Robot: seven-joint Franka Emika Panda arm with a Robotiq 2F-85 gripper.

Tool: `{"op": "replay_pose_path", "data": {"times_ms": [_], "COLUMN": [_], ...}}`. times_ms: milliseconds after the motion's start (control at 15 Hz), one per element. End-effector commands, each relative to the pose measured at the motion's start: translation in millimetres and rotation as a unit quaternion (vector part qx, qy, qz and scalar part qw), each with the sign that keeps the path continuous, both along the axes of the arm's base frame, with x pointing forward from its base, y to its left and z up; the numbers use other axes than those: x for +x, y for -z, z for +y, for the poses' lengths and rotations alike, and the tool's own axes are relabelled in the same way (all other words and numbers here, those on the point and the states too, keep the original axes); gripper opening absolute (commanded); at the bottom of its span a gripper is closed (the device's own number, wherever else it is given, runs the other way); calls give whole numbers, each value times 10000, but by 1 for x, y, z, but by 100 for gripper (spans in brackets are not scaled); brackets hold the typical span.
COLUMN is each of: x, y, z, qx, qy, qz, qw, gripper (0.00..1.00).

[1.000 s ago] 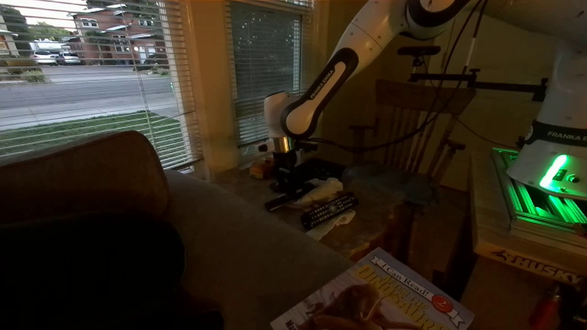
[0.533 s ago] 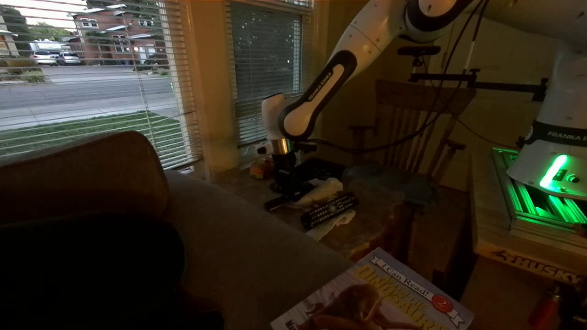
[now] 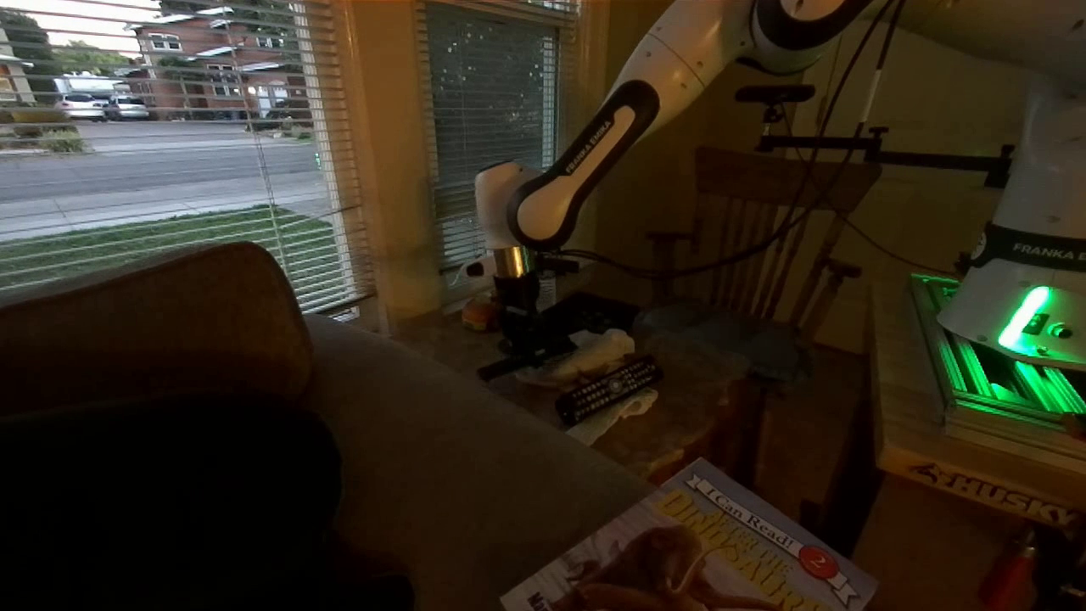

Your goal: Put the black object on the arm rest

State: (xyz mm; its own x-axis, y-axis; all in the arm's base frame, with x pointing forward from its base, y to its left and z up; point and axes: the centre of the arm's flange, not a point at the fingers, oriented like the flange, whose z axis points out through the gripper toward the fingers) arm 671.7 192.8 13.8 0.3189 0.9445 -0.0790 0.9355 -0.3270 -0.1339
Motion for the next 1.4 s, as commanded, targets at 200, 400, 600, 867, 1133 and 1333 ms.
{"op": "replay_pose_path", "data": {"times_ms": [200,400,600,867,1133,1333], "x": [-3,-5,-12,-26,-46,-69], "y": [-98,-141,-176,-198,-194,-184], "z": [21,28,48,106,178,223], "qx": [151,236,305,585,667,618], "qy": [-127,-287,-541,-1104,-1751,-2296], "qz": [-329,-553,-676,-732,-689,-601], "qw": [9993,9978,9958,9895,9799,9695], "gripper": [34,34,34,34,34,34]}}
